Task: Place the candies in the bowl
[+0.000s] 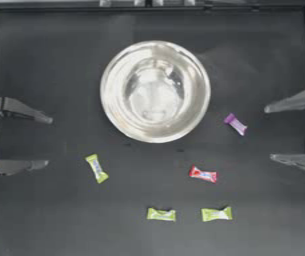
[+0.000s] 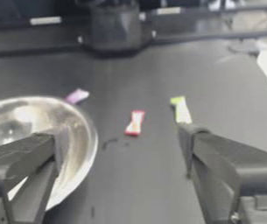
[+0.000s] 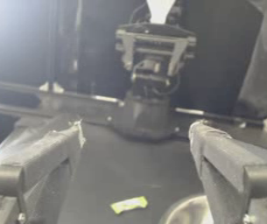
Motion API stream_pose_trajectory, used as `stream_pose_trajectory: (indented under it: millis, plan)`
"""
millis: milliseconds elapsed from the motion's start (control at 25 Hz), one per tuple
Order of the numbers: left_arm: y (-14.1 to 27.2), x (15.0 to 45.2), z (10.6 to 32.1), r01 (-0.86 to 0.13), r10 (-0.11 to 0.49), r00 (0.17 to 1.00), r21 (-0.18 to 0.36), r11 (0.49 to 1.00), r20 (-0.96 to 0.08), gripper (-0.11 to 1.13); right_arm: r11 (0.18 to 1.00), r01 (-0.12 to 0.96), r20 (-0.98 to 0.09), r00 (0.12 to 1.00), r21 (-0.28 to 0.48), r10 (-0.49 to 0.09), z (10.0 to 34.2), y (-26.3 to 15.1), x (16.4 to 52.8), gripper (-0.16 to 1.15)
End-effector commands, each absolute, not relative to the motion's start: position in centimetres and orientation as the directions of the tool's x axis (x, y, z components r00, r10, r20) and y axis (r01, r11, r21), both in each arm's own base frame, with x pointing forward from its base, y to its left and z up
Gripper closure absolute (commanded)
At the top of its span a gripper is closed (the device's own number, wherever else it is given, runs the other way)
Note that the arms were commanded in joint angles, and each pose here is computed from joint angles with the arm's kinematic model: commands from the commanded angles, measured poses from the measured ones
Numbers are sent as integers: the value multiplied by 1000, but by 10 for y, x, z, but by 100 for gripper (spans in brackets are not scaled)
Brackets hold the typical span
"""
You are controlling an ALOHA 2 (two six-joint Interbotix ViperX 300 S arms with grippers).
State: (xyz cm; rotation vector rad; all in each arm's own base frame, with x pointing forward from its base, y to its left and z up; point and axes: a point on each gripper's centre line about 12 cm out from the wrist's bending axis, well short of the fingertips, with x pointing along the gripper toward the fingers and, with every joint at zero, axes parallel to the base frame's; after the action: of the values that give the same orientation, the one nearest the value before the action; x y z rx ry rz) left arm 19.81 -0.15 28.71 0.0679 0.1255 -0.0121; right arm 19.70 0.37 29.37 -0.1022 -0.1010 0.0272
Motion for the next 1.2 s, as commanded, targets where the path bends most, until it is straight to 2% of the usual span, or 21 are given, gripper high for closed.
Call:
stream_pose_trajectory:
  millis: [40, 120, 200, 320, 440, 600, 800, 1000, 1200]
  plan:
    - [-2, 202, 296, 15, -8, 993, 65, 998, -115, -1, 998, 55, 48, 997, -15, -54, 293, -11, 199, -2]
    - [-2, 202, 296, 15, -8, 993, 65, 998, -116, -1, 991, 130, -49, 990, 33, -128, 284, -25, 198, -2]
    - [-2, 202, 296, 15, -8, 993, 64, 998, -116, -1, 977, 204, -191, 963, 63, -189, 273, -38, 195, -2]
    - [-1, 202, 296, 12, -5, 993, 64, 998, -118, -1, 955, 284, -342, 908, 85, -240, 264, -51, 188, -2]
    - [1, 202, 296, 4, 3, 993, 62, 998, -116, -1, 935, 342, -439, 857, 92, -270, 261, -60, 182, -2]
    - [2, 202, 296, -3, 11, 993, 62, 998, -119, -1, 919, 386, -545, 790, 84, -282, 258, -68, 180, -2]
    - [5, 202, 296, -16, 23, 993, 61, 998, -119, -1, 911, 407, -678, 688, 69, -256, 246, -77, 190, -2]
    - [7, 202, 295, -25, 32, 992, 59, 998, -122, -1, 904, 424, -772, 590, 47, -237, 235, -86, 206, -2]
    - [7, 202, 295, -30, 37, 992, 55, 998, -122, -1, 884, 468, -860, 452, 1, -238, 220, -98, 217, -2]
